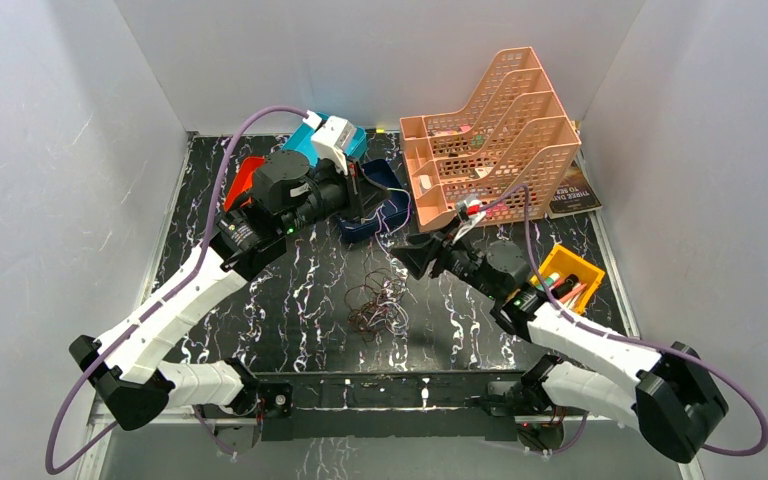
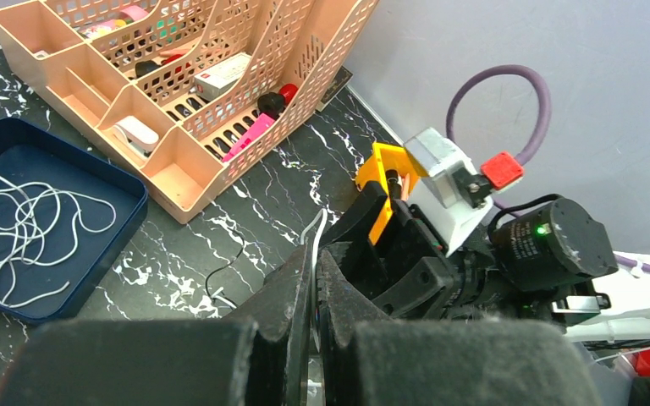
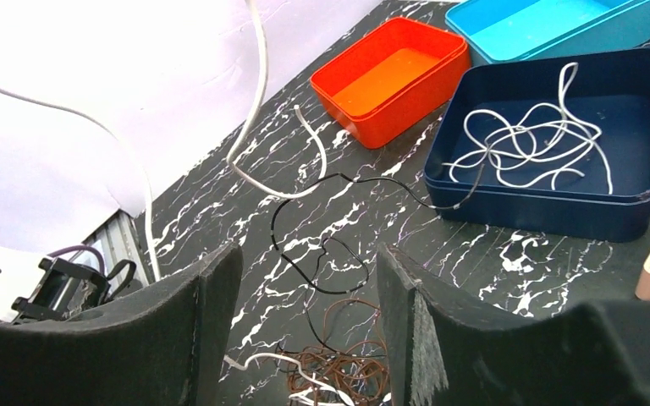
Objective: Untangle the cables
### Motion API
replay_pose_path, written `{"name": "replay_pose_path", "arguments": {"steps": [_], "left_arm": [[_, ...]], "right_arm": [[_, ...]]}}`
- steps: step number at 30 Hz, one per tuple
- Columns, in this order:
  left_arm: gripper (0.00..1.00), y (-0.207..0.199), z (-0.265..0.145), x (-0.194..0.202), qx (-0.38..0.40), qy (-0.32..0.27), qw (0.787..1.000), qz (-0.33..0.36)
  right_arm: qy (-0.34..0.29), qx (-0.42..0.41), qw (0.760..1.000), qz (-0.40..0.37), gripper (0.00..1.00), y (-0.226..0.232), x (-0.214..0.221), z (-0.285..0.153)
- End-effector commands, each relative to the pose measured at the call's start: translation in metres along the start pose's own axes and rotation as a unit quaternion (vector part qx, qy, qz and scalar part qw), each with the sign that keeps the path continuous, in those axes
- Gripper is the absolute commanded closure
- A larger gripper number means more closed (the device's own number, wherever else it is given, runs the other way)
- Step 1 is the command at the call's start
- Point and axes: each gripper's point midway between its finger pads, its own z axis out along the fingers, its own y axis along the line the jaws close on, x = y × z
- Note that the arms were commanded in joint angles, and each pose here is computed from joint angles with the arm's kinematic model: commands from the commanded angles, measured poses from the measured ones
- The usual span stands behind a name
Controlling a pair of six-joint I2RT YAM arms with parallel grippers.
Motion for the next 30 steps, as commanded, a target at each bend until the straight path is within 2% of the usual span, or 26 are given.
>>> {"name": "replay_pose_path", "arguments": {"steps": [1, 9, 12, 14, 16, 17, 22, 25, 30], "left_arm": [[1.0, -0.011, -0.01, -0.013, 0.022, -0.019, 1.0, 0.0], [1.0, -0.012, -0.008, -0.009, 0.03, -0.015, 0.999, -0.009], [1.0, -0.013, -0.008, -0.008, 0.031, -0.013, 0.999, -0.011], [1.0, -0.013, -0.008, -0.008, 0.031, -0.014, 0.999, -0.012], [1.0, -0.014, -0.01, -0.01, 0.032, -0.017, 0.999, -0.012], [1.0, -0.014, -0.01, -0.011, 0.032, -0.019, 0.999, -0.012], [1.0, -0.016, -0.015, -0.022, 0.03, -0.034, 0.999, -0.009], [1.0, -0.019, -0.019, -0.033, 0.032, -0.049, 0.998, -0.006], [1.0, -0.025, -0.026, -0.054, 0.032, -0.078, 0.996, 0.003]], "right_arm": [[-0.034, -0.049, 0.998, -0.006, 0.32, 0.021, -0.026, 0.016], [-0.034, -0.067, 0.997, 0.006, 0.29, 0.017, -0.015, 0.042], [-0.034, -0.072, 0.997, 0.009, 0.31, 0.016, -0.011, 0.052], [-0.028, -0.074, 0.997, 0.012, 0.41, 0.013, -0.005, 0.057], [-0.022, -0.072, 0.997, 0.019, 0.56, 0.01, 0.002, 0.059], [-0.019, -0.07, 0.997, 0.022, 0.6, 0.008, 0.007, 0.059], [0.015, -0.055, 0.997, 0.048, 0.94, -0.005, 0.038, 0.054], [0.037, -0.052, 0.996, 0.059, 1.0, -0.011, 0.058, 0.048], [0.073, -0.035, 0.994, 0.075, 1.0, -0.023, 0.091, 0.037]]}}
